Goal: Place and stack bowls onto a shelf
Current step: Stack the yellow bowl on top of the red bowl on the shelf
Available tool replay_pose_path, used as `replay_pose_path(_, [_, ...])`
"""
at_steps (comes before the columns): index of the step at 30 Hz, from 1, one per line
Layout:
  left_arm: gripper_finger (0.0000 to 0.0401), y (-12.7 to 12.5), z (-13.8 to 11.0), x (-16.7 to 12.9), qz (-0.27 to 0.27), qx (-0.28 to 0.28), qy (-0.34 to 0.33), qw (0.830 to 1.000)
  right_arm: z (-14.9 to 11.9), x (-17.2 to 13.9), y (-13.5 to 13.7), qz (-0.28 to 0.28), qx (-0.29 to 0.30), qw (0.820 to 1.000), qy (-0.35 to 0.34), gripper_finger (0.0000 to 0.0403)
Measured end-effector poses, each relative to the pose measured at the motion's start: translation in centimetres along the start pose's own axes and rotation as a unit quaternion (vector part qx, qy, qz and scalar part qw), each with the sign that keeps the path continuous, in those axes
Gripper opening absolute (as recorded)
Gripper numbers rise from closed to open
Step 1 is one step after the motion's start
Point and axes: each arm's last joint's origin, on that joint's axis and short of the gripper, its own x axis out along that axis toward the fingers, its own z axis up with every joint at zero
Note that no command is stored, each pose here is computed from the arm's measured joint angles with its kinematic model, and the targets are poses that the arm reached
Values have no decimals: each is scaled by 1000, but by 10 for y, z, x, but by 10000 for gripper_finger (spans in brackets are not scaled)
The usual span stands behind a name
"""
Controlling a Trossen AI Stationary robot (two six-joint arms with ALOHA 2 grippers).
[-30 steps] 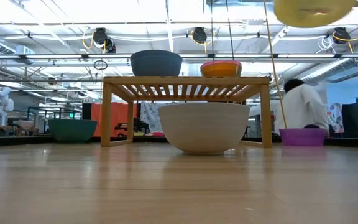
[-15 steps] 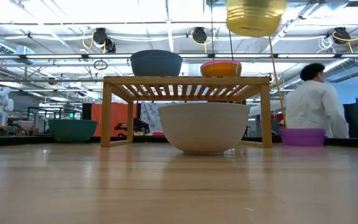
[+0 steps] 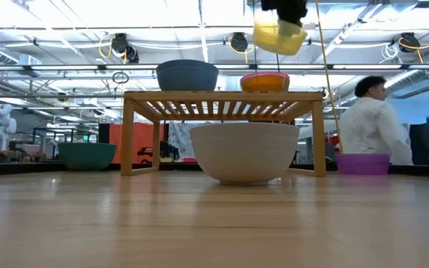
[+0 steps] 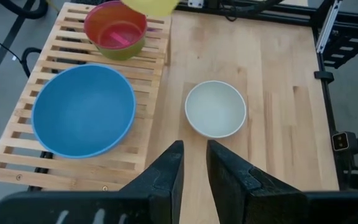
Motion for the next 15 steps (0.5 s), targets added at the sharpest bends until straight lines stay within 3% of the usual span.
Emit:
replay_pose_path(7, [74, 0, 0, 0, 0, -21, 0, 1000, 7, 21, -31, -13, -28, 999, 9, 0])
replay_pose_path(15, [74, 0, 0, 0, 0, -34, 0, 999, 9, 21, -54, -42, -35, 998, -26, 0])
